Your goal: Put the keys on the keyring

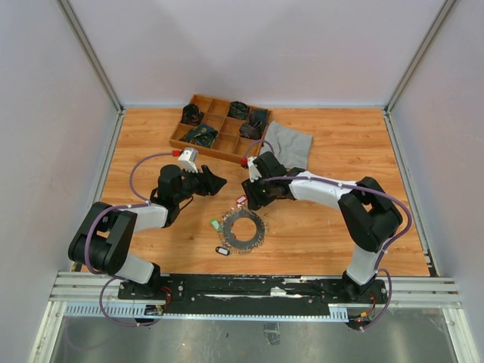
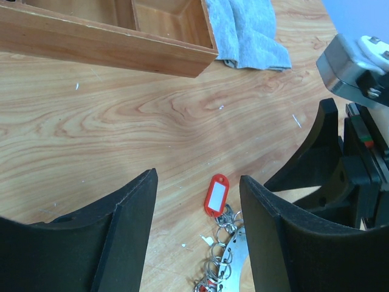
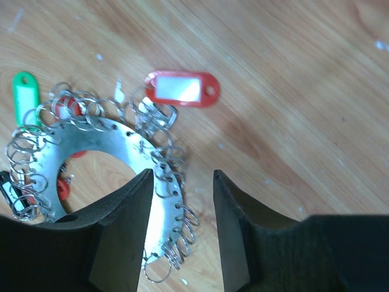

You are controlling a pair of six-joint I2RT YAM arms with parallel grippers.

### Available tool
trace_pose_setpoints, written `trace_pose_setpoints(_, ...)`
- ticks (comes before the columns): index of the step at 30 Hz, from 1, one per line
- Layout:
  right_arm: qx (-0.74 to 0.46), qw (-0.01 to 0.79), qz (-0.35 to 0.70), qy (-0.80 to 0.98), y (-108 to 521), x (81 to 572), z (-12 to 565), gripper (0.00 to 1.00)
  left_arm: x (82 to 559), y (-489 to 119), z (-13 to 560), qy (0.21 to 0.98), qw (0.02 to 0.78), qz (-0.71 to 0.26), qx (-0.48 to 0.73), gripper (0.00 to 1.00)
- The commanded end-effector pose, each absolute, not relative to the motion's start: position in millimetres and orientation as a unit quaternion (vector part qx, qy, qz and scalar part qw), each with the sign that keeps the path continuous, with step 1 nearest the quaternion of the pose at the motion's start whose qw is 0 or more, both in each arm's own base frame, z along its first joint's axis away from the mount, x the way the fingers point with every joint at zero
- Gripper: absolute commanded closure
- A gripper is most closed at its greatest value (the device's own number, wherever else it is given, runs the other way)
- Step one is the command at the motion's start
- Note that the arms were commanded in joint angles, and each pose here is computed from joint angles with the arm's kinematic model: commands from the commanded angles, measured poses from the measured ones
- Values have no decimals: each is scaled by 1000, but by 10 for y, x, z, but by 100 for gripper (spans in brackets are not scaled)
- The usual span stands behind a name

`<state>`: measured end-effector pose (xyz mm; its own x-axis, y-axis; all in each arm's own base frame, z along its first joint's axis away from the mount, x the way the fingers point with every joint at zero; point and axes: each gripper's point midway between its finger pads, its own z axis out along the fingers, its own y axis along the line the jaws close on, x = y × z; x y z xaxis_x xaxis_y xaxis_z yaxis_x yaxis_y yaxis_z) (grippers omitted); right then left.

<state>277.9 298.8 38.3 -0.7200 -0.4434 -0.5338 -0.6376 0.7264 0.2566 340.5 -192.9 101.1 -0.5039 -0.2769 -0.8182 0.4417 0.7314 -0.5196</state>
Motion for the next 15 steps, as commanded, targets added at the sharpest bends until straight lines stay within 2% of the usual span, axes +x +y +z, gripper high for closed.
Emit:
trace_pose_setpoints(1,-363,255,200,873,3219,2832,520,52,3462,-1910,1059,781,507,-362,53,39)
trace_pose_setpoints(9,-417,256,230,841,3530,2803,518,38,3471,-1894,1057,782,508,-357,51,40)
trace_pose_setpoints(15,-430,246,209,843,3582,2827,360,37,3464,-1893,1057,783,508,-356,52,40)
